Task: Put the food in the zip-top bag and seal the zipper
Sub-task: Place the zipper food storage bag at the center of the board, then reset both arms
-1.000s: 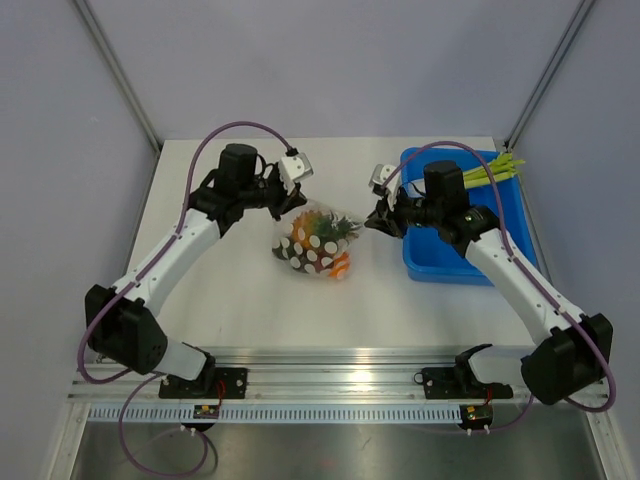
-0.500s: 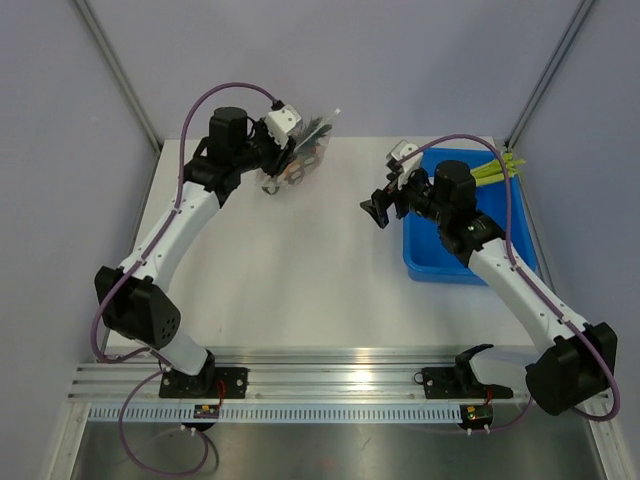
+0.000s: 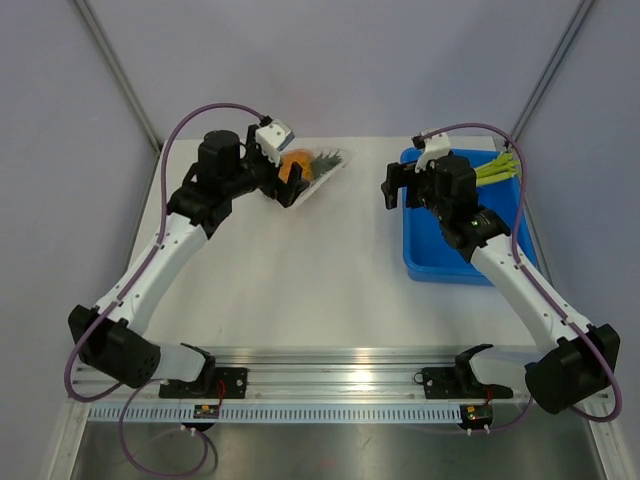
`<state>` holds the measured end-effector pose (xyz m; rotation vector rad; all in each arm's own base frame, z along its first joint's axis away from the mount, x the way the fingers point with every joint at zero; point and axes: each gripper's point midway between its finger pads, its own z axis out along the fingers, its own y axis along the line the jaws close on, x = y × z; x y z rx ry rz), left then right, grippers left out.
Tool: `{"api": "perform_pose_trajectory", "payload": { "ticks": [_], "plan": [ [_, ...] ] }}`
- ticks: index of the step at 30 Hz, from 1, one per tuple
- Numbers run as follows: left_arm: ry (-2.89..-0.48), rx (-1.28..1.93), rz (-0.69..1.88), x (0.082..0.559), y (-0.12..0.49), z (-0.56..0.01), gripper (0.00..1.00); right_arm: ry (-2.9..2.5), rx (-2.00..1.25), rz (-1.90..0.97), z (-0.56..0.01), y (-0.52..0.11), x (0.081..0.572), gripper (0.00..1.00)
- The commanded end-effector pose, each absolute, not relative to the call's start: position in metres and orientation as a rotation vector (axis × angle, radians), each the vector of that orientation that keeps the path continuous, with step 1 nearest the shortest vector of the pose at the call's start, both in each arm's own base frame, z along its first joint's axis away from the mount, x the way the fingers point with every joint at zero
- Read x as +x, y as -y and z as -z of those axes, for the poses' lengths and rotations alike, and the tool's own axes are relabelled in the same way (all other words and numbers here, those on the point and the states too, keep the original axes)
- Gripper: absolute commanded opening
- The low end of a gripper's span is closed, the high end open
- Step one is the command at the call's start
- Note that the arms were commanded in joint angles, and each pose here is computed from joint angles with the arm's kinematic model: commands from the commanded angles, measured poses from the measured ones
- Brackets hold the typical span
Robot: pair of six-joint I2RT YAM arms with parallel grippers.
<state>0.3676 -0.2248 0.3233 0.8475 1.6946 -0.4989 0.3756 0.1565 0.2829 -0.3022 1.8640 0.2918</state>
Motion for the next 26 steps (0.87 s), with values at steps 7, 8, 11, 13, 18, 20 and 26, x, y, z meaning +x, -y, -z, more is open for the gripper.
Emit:
{"api": "perform_pose_trajectory", "payload": {
  "ticks": [7,8,11,13,18,20,26],
  "plan": [
    [-1.672,0.291,0.424,0.352,0.168,-0.334,0.99,-1.906,0.131,-0.018,-0.287,-0.083,0.362,1.0],
    [-1.661,0.253,0.419,0.349,0.163,-0.333,0.99,-1.891,0.159,0.026,-0.286,-0.072,0.356,0.99],
    [-1.682,0.063,0.329,0.343,0.131,-0.313,0.99,-1.881,0.177,0.094,-0.282,-0.057,0.346,1.0],
    [-1.705,-0.021,0.254,0.337,0.11,-0.296,0.99,-1.869,0.222,0.147,-0.282,-0.044,0.337,0.99],
    [-1.772,-0.077,0.163,0.323,0.089,-0.263,0.99,-1.871,0.33,0.23,-0.276,-0.019,0.313,0.99],
    [-1.792,-0.074,0.129,0.319,0.084,-0.261,0.99,-1.871,0.35,0.249,-0.273,-0.013,0.306,0.99],
    [-1.799,-0.081,0.068,0.304,0.068,-0.263,0.99,-1.859,0.38,0.203,-0.277,-0.009,0.286,0.99]
  ]
}}
